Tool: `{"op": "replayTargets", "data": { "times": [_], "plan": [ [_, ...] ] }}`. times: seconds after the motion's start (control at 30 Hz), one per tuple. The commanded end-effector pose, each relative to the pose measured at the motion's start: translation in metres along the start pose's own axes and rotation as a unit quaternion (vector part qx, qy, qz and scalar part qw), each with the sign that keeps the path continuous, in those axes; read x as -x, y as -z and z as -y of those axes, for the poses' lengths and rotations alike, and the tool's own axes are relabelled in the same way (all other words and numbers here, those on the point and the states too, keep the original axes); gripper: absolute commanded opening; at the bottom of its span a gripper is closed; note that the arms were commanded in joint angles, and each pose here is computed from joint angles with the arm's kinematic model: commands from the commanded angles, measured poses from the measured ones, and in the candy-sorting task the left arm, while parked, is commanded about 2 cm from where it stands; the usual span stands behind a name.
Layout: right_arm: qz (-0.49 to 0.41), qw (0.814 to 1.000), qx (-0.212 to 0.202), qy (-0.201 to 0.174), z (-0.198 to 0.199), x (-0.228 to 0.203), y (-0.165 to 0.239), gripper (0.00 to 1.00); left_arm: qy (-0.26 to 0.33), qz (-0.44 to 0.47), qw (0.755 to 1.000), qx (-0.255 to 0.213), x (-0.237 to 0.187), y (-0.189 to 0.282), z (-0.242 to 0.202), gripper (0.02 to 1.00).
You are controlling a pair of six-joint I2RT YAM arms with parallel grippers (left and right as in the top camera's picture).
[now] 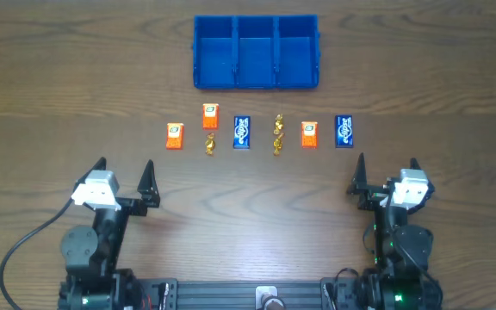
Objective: Sort Candies Into Trays
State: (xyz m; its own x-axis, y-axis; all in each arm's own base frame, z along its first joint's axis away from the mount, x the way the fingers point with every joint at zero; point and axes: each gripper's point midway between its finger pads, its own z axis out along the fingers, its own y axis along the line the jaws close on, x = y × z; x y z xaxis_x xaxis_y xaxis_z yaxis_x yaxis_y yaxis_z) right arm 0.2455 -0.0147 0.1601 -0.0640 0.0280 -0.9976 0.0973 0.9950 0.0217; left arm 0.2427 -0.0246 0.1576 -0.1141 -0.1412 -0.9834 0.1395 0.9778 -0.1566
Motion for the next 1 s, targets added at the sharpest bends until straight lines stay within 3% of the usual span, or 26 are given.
{"op": "replayTargets", "data": {
  "times": [0.03, 0.7, 0.87, 1.0],
  "plan": [
    [0.001, 1.000, 0.002, -0.002, 0.000, 0.000, 0.000, 1.000, 0.001, -0.024, 1.000, -0.011, -0.017, -0.001, 0.003, 0.998],
    [0.001, 1.000, 0.002, -0.002, 0.000, 0.000, 0.000, 1.000, -0.001, -0.015, 1.000, 0.007, -0.012, -0.001, -0.003, 0.998],
    [0.001, 1.000, 0.002, -0.002, 0.000, 0.000, 0.000, 1.000, 0.000, -0.007, 1.000, -0.023, 0.063, 0.005, 0.025, 1.000],
    [0.001, 1.000, 0.002, -0.002, 0.000, 0.000, 0.000, 1.000, -0.002, -0.076, 0.997, -0.006, 0.116, -0.010, 0.032, 1.000]
  ]
}}
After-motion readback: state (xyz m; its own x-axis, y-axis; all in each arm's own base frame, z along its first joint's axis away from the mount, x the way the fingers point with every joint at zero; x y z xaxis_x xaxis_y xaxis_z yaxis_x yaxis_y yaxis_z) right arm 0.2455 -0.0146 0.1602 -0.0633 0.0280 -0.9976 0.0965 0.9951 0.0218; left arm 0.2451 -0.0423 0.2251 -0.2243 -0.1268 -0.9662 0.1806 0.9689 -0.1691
